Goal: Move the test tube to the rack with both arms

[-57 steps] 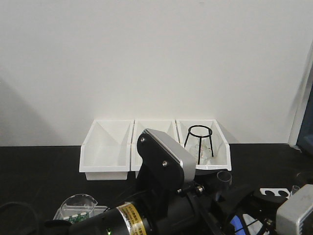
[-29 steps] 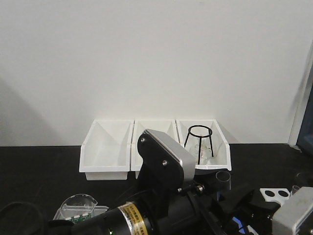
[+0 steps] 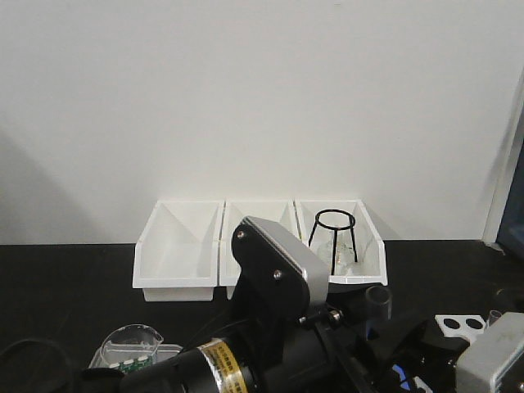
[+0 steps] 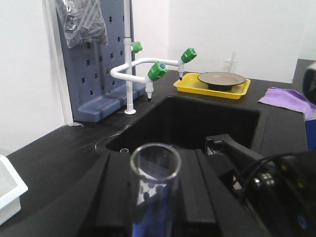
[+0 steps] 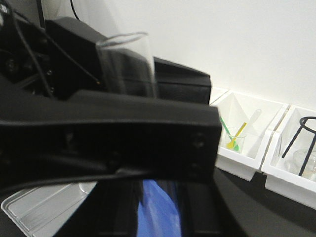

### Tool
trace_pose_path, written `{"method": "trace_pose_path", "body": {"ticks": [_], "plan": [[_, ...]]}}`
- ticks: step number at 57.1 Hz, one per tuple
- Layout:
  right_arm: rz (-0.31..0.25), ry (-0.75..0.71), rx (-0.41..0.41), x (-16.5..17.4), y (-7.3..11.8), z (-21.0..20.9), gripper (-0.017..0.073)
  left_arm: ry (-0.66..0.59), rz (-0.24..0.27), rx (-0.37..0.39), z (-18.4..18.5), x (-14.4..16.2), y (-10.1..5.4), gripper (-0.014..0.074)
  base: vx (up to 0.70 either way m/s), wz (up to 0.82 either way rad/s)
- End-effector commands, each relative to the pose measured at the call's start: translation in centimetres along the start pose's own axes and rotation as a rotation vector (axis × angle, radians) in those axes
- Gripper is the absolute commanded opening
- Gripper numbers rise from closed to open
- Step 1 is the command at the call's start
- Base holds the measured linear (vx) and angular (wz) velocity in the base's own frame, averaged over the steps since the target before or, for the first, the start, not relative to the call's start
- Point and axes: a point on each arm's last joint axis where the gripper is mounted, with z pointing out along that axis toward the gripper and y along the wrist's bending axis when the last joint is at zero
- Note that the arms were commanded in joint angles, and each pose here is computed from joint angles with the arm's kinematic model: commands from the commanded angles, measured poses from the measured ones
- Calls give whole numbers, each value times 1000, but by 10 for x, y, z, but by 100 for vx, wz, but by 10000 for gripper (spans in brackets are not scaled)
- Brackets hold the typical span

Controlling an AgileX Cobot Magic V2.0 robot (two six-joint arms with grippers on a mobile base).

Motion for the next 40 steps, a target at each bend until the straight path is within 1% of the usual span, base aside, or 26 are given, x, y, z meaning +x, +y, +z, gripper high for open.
{"method": "trace_pose_path", "body": {"ticks": [1,5,10,15,18,22,25,27,30,31,33,37,40], "plan": [[14,-141,10,-21,-2,-1,-12,-136,-1,39,-8,-29,-7,418,0,0],[14,-141,10,-21,-2,-1,-12,-151,0,40,-11,-34,-7,477,0,0],[14,-141,10,-21,-2,-1,-12,-199,6,46,-21,-47,-9,511,0,0],[14,-141,10,-21,-2,-1,-12,-261,19,47,-36,-69,-12,512,0,0],[14,-138,10,-21,-2,-1,-12,-297,35,40,-47,-85,-13,505,0,0],[14,-135,10,-20,-2,-1,-12,-336,86,15,-65,-108,-14,477,0,0],[12,-132,10,-20,-2,-1,-12,-328,127,-20,-77,-120,-13,432,0,0],[9,-131,11,-20,-2,-1,-12,-316,153,-49,-85,-127,-11,386,0,0],[9,-131,11,-20,-2,-1,-12,-293,183,-89,-97,-135,-8,286,0,0],[4,-128,11,-20,-2,-1,-10,-270,187,-105,-99,-135,-6,257,0,0],[-8,-125,12,-20,-2,-1,-10,-250,195,-132,-106,-136,-3,162,0,0],[-45,-123,20,-19,-3,-1,-10,-189,190,-183,-115,-134,5,0,0,0],[-50,-123,47,-19,-6,-1,-10,-149,184,-211,-118,-132,9,-10,0,0]]}}
